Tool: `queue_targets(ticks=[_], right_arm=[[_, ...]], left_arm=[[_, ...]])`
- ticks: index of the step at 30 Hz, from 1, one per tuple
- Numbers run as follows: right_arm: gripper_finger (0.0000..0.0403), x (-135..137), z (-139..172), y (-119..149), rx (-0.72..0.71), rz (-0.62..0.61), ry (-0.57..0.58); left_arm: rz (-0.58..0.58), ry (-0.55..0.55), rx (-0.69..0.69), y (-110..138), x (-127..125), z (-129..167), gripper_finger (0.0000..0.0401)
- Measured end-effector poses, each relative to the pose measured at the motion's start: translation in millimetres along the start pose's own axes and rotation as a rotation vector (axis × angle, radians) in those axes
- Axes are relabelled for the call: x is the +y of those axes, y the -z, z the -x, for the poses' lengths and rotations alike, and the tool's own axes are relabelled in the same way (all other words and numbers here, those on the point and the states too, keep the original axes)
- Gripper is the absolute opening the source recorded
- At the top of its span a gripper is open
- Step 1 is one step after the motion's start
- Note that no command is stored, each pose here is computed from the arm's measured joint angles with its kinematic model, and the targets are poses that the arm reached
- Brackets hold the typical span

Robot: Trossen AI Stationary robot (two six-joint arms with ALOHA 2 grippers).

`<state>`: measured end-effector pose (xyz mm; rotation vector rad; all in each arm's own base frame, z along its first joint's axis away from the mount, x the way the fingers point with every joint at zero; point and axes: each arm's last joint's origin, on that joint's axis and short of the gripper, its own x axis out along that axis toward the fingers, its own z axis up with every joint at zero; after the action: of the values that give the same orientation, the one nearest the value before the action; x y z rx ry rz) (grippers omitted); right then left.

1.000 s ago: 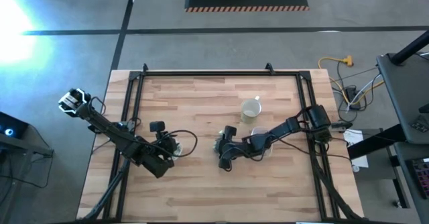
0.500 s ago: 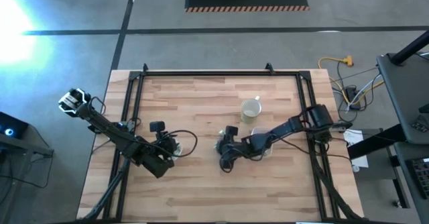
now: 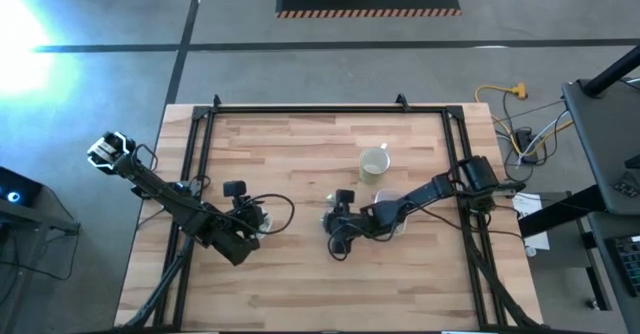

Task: Pick and place Stevia / Truvia into bins
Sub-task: Put the stevia packet into the right transparent container

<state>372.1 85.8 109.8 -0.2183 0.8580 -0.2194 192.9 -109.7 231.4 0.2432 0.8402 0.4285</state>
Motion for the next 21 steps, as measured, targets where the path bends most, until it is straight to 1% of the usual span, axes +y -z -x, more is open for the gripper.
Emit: queue_targets(ticks=[4, 7, 10, 13, 17, 21], right_arm=[[0.0026, 2.0, 1.7, -4.1, -0.013, 0.027, -0.002], [0.0012, 4.9, 4.2, -9.5, -0.03, 0.054, -0.007], [0.001, 6.7, 11.0, -17.0, -0.04, 0.071, -0.008], [0.0009, 6.3, 23.0, -25.5, -0.047, 0.08, 0.016], [0.0009, 5.3, 44.1, -32.1, -0.055, 0.095, 0.057], [0.0009, 2.6, 68.4, -34.2, -0.039, 0.067, 0.054]], left_arm=[[0.0, 0.0, 0.0, 0.0, 0.0, 0.0, 0.0141], [-0.001, 0.0, 0.001, 0.4, 0.0, -0.2, 0.0141], [-0.004, -0.002, 0.003, 1.7, -0.1, -1.1, 0.0141], [-0.01, -0.007, 0.008, 4.1, -0.2, -2.5, 0.0141], [-0.01, -0.008, 0.007, 4.5, -0.4, -3.0, 0.0141], [-0.009, -0.01, 0.004, 4.3, -0.4, -3.0, 0.0141]])
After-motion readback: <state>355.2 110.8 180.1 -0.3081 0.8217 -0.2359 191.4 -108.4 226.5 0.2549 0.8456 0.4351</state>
